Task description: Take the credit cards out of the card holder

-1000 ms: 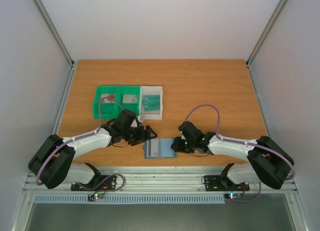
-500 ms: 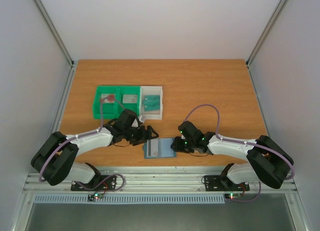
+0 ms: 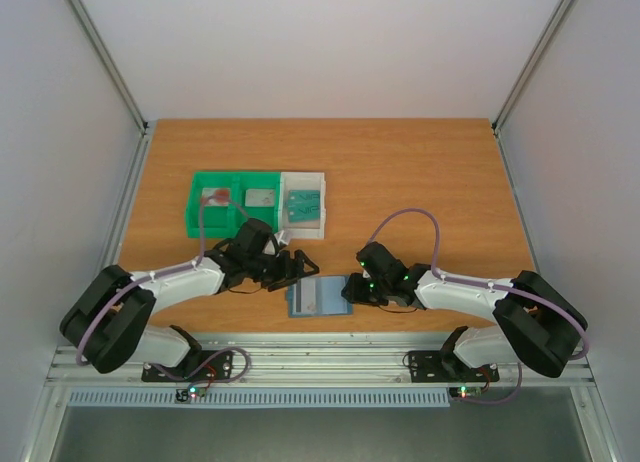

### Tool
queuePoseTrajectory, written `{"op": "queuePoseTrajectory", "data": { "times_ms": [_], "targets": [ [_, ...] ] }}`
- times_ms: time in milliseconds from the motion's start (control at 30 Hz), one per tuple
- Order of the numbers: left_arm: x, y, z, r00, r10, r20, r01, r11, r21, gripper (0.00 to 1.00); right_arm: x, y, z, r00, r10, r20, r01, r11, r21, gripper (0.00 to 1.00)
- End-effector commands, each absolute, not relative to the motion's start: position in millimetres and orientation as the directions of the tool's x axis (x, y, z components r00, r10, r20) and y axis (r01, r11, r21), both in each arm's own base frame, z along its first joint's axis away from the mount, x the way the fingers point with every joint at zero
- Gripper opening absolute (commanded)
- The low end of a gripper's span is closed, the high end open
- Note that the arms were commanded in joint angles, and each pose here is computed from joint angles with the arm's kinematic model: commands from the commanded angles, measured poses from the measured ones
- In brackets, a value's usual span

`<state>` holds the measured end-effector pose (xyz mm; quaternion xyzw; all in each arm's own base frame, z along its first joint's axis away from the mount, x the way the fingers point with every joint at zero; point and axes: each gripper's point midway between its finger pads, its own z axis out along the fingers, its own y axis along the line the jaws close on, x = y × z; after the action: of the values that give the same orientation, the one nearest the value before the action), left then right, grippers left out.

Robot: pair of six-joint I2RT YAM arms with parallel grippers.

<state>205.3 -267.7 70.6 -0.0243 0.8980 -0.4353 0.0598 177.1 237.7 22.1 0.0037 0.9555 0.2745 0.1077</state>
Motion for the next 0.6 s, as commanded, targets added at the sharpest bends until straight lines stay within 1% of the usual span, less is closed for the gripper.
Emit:
{"op": "queuePoseTrajectory", "data": {
  "times_ms": [0,100,233,367,400,433,567],
  "targets": [
    [207.1,-261.3,78.4,-0.985,-0.094,-0.145,0.05,0.65,-0.759,0.88,178.2,236.5,19.2,-0.975,0.078,-0.208,-0.042,0.855,0.517,0.3],
    [209.2,-253.2,77.7,-0.98,-0.093,-0.178,0.065,0.691,-0.72,0.89,178.2,236.8,19.8,-0.975,0.079,-0.208,-0.041,0.853,0.52,0.3],
    [208.2,-252.1,73.7,-0.981,-0.084,-0.176,0.067,0.7,-0.711,0.89,178.1,236.6,19.6,-0.975,0.08,-0.207,-0.041,0.853,0.52,0.3],
    [209.0,-259.6,70.9,-0.984,-0.075,-0.159,0.067,0.675,-0.735,0.89,178.1,236.7,19.5,-0.975,0.077,-0.209,-0.043,0.853,0.52,0.3],
    [208.7,-266.4,69.5,-0.988,-0.071,-0.139,0.061,0.645,-0.762,0.89,178.0,236.7,19.5,-0.975,0.078,-0.208,-0.043,0.853,0.52,0.3],
    [207.6,-266.7,67.7,-0.989,-0.07,-0.128,0.053,0.643,-0.764,0.89,177.6,236.2,19.1,-0.975,0.077,-0.207,-0.042,0.854,0.518,0.3],
    [210.7,-271.9,73.1,-0.988,-0.072,-0.139,0.065,0.617,-0.784,0.89,177.7,235.9,19.0,-0.975,0.077,-0.208,-0.043,0.855,0.517,0.29]
  ]
}}
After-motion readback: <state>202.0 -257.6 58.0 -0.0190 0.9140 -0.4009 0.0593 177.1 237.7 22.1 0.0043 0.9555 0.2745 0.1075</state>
